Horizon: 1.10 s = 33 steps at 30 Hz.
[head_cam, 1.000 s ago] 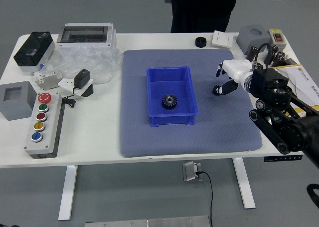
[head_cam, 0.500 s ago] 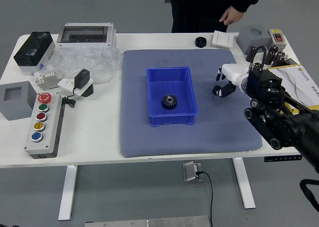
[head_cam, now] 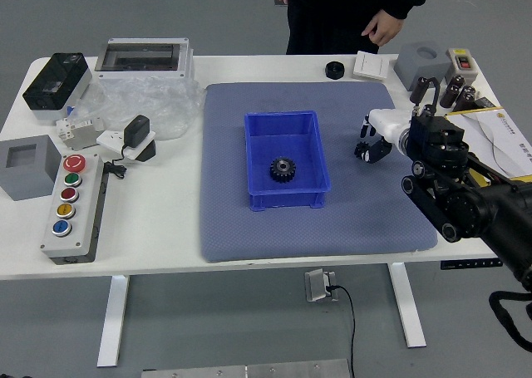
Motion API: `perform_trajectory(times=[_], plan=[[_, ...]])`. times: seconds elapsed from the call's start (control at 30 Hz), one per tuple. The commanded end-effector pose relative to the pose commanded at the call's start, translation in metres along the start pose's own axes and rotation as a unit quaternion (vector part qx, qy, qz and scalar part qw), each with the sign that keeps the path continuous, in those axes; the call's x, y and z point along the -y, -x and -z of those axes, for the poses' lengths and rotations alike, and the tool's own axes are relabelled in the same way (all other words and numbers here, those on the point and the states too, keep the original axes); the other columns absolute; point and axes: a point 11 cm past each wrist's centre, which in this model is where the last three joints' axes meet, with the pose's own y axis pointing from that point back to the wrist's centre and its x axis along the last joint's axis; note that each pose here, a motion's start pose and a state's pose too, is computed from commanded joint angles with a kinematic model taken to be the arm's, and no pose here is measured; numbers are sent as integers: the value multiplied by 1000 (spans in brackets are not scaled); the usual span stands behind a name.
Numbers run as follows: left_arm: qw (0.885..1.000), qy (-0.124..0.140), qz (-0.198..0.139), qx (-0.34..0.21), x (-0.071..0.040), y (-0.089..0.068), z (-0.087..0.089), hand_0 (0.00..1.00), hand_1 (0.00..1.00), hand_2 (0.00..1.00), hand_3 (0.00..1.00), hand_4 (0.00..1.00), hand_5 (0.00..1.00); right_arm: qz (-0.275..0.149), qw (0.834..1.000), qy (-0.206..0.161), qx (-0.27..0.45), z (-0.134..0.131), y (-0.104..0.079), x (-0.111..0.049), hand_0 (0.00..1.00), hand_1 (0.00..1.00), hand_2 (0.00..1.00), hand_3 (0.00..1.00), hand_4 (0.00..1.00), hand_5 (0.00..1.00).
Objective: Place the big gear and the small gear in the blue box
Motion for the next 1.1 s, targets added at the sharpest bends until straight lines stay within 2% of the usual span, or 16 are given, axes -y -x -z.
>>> perform_trajectory(times=[1.1], plan=[[1000,7,0,6,-1,1,-9,778,745,739,679,546,277,14,1000,7,9,2,6,6,692,555,680,668,693,196]])
